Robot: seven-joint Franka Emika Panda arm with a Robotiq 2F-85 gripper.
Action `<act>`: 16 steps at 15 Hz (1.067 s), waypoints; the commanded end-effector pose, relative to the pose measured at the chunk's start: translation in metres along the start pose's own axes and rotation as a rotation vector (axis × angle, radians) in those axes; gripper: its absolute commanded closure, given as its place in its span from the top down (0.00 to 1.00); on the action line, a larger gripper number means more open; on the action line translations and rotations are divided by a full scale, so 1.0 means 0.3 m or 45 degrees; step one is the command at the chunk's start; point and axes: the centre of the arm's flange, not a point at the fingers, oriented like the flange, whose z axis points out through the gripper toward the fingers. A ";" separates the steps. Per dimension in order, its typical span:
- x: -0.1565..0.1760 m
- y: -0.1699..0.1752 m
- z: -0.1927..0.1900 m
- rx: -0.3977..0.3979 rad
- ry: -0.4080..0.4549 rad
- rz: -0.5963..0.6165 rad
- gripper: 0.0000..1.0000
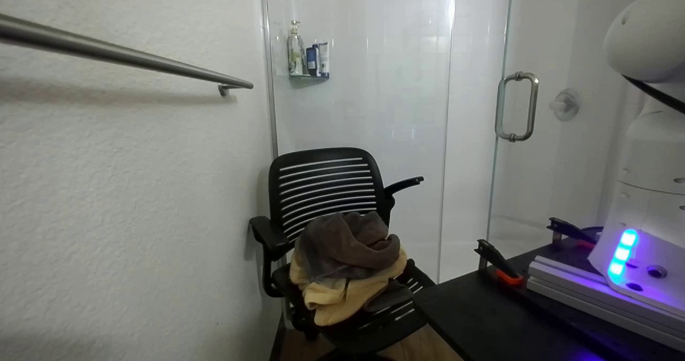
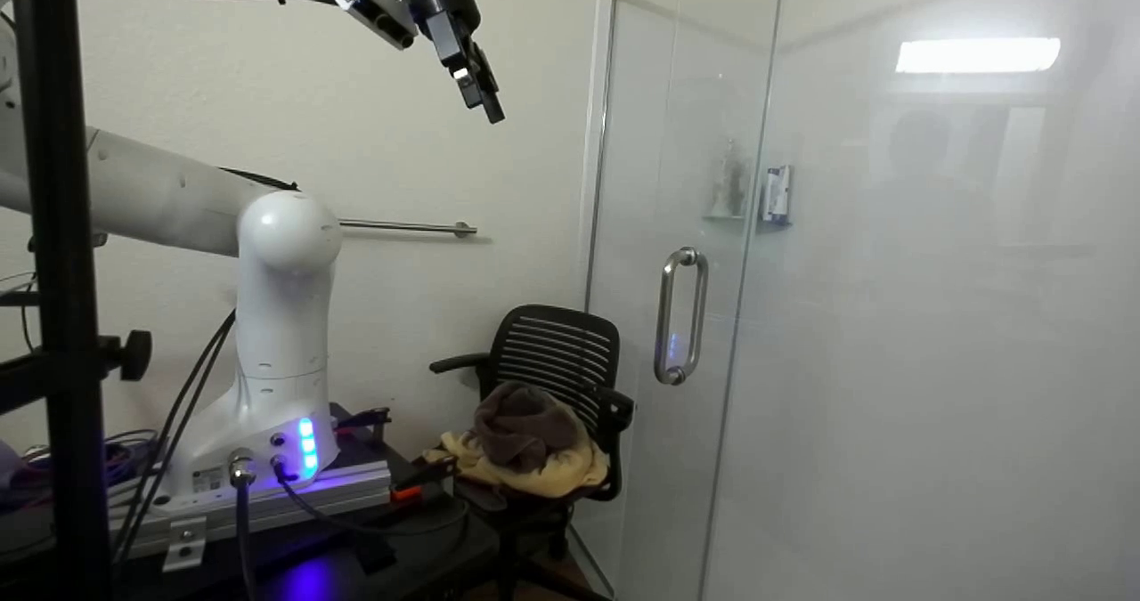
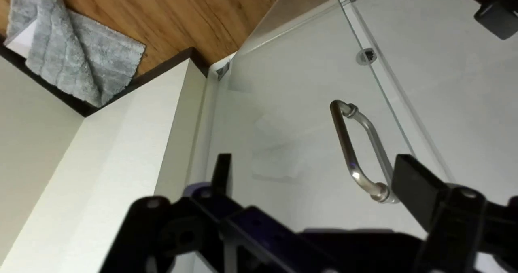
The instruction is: Close the glass shower door
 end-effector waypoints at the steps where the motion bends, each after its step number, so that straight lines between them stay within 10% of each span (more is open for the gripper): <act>1: 0.019 0.023 -0.001 0.006 -0.009 0.020 1.00; 16: 0.039 -0.004 0.003 -0.022 -0.024 0.018 1.00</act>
